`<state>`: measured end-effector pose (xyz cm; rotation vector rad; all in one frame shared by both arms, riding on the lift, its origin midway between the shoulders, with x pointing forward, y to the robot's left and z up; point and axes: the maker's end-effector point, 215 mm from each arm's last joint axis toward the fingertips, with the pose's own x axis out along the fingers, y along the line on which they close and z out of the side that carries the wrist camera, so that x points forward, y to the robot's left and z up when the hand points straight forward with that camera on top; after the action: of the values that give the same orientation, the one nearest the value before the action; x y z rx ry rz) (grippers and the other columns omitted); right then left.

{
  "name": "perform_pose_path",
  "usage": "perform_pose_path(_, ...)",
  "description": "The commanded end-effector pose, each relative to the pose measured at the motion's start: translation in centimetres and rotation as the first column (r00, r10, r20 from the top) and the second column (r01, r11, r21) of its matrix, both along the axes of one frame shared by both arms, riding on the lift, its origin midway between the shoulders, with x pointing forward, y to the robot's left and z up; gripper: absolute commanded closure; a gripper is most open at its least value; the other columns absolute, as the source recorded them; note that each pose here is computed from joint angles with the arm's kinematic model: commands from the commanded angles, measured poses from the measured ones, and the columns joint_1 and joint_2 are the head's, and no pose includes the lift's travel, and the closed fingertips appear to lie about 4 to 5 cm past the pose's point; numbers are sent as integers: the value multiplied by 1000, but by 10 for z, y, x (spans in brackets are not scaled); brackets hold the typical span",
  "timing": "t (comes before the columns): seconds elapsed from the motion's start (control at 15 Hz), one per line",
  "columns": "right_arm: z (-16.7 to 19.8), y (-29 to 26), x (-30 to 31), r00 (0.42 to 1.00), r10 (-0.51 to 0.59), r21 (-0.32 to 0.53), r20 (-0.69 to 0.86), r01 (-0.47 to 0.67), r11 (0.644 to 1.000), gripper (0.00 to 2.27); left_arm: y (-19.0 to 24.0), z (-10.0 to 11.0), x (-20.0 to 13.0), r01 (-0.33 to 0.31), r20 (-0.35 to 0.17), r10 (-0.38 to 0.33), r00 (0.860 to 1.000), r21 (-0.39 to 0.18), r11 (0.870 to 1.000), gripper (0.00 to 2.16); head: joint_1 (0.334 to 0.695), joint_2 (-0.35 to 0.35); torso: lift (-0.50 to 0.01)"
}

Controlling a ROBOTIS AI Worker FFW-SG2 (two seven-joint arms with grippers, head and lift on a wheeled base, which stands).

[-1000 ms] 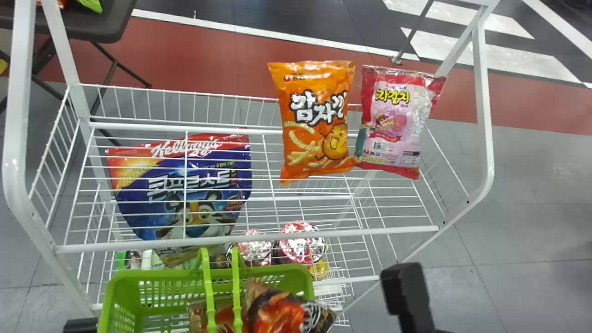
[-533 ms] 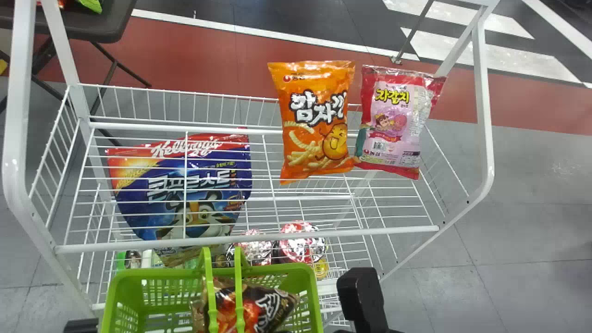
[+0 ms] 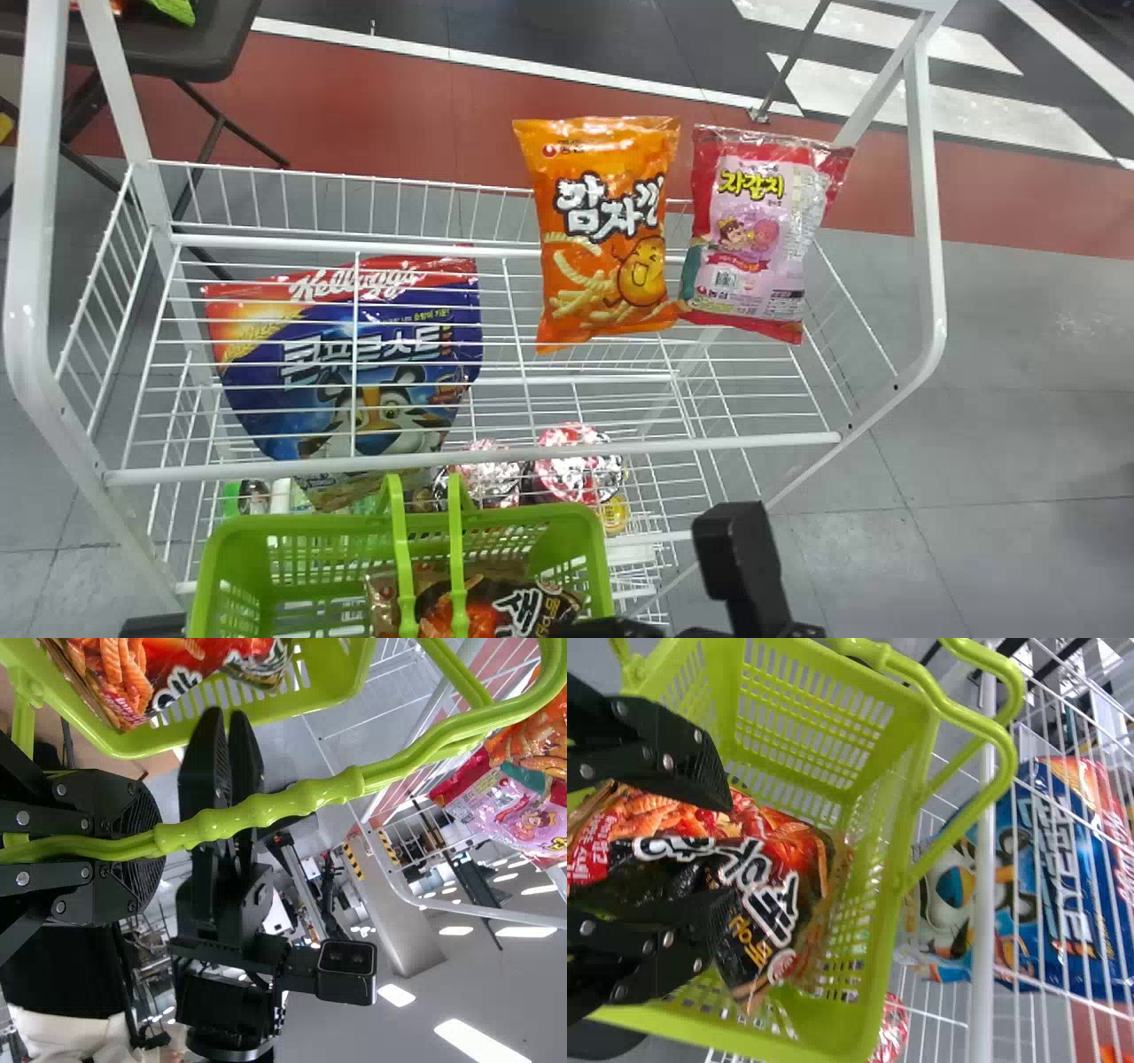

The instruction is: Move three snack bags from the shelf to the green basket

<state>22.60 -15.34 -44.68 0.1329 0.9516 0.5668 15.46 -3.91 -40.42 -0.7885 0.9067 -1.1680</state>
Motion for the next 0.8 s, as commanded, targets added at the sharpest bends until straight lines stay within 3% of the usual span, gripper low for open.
perform_pose_path(0.0,30,-14,32,988,-45,25,146,42,999,87,0,0,0,-1,-1,1,1000,0,1000,1720,695,-350,-48)
perform_pose_path(0.07,48,-20,50,970,-67,34,235,61,998,90,0,-1,0,-1,-2,1,1000,4,1000,1720,695,-350,-48)
perform_pose_path(0.27,111,-43,102,842,-143,43,520,142,989,90,-2,-2,-2,0,-4,0,1000,4,1000,1720,695,-350,-48)
perform_pose_path(0.47,173,-86,142,606,-277,124,746,281,951,90,-5,-3,-6,8,-4,-8,1000,6,1000,1720,695,-350,-48)
perform_pose_path(0.6,175,-113,170,547,-329,135,770,365,921,90,-6,-3,-6,10,-4,-10,1000,7,1000,1720,695,-350,-48)
perform_pose_path(0.67,169,-130,187,536,-353,124,767,416,901,90,-5,-2,-6,11,-2,-11,1000,8,1000,1720,695,-350,-48)
perform_pose_path(0.73,155,-146,206,560,-372,105,740,450,887,90,-5,-3,-7,12,-2,-12,1000,9,1000,1720,695,-350,-48)
